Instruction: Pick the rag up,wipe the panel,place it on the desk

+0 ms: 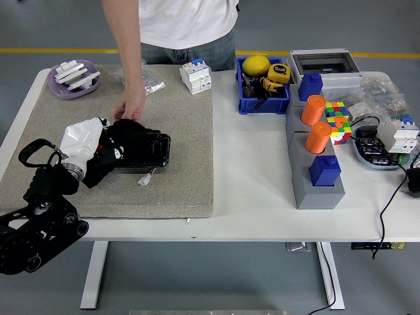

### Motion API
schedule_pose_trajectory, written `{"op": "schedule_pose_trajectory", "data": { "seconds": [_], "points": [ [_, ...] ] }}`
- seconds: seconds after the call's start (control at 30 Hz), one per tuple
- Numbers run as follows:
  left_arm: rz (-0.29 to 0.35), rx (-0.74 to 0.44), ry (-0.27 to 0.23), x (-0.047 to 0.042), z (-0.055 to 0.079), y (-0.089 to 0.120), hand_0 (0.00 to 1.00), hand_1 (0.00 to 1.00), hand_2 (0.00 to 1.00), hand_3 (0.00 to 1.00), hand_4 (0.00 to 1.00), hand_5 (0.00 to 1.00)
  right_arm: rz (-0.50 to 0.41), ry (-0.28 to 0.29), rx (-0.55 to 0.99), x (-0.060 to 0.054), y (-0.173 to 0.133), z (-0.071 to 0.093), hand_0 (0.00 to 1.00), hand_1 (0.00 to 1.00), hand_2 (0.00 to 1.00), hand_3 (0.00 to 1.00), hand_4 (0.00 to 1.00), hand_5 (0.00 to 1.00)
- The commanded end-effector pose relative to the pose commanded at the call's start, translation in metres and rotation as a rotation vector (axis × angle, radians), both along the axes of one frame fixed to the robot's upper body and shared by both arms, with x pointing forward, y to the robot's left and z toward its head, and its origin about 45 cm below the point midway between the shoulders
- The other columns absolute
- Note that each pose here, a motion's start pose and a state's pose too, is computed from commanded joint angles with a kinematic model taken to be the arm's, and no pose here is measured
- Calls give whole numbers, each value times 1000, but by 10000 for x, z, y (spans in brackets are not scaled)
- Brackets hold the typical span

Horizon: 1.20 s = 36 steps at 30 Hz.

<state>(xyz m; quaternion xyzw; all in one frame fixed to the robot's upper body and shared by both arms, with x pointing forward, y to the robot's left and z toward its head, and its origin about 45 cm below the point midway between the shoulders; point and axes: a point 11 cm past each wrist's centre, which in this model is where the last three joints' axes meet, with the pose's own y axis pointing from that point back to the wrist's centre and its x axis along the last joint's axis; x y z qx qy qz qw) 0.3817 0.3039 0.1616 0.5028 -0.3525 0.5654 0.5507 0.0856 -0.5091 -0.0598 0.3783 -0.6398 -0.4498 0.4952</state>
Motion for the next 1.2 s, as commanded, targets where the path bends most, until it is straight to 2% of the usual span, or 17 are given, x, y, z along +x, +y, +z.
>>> {"op": "schedule_pose_trajectory", "data": {
  "seconds": [0.7,1.0,1.2],
  "points": [
    [88,44,-34,73,125,379,331,160,470,495,467,2,-4,-4,2,-8,2,-4,709,699,695,639,998,542],
    [103,42,-43,84,153,431,332,160,469,494,469,2,0,-6,5,0,9,-5,709,699,695,639,998,541],
    [91,28,-27,74,89,360,332,160,469,494,468,2,2,-8,4,7,8,-3,709,698,695,639,998,540]
  ]
}}
